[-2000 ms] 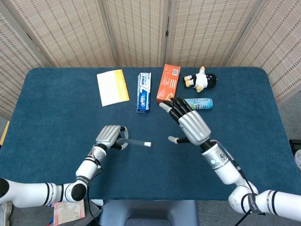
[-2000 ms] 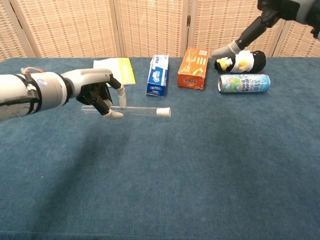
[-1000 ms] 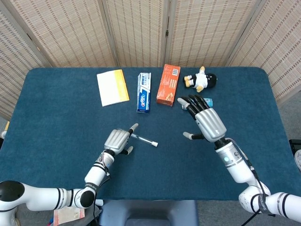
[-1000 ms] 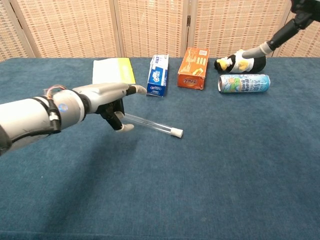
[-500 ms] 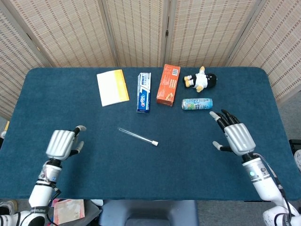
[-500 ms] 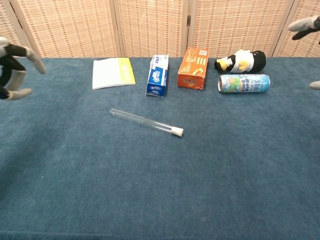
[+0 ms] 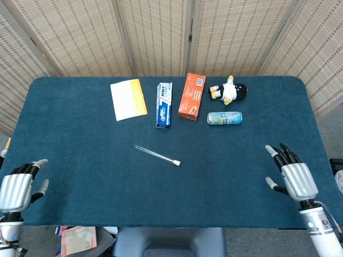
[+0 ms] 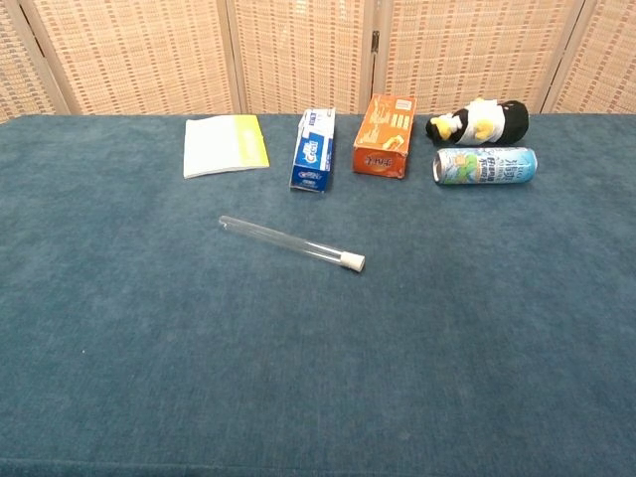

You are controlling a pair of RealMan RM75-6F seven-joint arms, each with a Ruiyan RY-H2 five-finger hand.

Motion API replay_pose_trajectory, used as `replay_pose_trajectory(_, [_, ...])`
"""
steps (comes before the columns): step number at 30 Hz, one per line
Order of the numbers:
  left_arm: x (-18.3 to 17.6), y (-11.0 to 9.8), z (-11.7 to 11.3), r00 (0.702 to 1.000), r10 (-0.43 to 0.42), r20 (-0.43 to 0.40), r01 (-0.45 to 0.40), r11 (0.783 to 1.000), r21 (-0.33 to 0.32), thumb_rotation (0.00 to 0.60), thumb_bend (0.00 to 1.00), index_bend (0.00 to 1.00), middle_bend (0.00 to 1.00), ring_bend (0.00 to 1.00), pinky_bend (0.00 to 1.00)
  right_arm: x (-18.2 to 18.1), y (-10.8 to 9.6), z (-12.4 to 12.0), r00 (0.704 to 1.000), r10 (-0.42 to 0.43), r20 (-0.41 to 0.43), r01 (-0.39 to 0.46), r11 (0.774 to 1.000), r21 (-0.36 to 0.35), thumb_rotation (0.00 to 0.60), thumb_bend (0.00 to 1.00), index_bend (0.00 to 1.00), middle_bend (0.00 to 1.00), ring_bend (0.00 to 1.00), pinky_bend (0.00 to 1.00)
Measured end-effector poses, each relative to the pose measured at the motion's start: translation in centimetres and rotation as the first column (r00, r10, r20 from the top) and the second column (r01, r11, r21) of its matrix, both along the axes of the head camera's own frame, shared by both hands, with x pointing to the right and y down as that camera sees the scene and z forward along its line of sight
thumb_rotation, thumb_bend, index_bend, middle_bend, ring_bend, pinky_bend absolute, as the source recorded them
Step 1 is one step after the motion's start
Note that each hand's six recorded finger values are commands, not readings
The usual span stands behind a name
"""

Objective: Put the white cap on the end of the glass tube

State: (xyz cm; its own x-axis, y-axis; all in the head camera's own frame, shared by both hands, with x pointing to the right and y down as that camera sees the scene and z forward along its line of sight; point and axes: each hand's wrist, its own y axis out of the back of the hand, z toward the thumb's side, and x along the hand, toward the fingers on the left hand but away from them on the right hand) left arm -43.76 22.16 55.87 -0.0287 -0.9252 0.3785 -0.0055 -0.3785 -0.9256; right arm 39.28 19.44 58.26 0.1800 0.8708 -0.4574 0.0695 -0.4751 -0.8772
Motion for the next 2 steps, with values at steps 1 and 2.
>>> replay_pose_trajectory(1, [-0.03, 0.30, -0.14, 1.000, -0.001, -0.001, 0.001, 1.000, -0.001, 0.600, 0.35, 0.27, 0.38, 0.35, 0.41, 0.17, 0.40, -0.14, 1.000, 0.003, -0.008, -0.003, 1.000, 0.001, 0.600, 0.26, 0.09, 0.16, 0.02, 0.18])
replay_pose_trajectory(2, [0.01, 0.61, -0.24, 1.000, 0.000, -0.002, 0.000, 1.000, -0.004, 0.600, 0.35, 0.27, 0.38, 0.35, 0.40, 0.32, 0.78, -0.25, 1.000, 0.006, -0.016, -0.006, 1.000, 0.001, 0.600, 0.26, 0.09, 0.17, 0.02, 0.18])
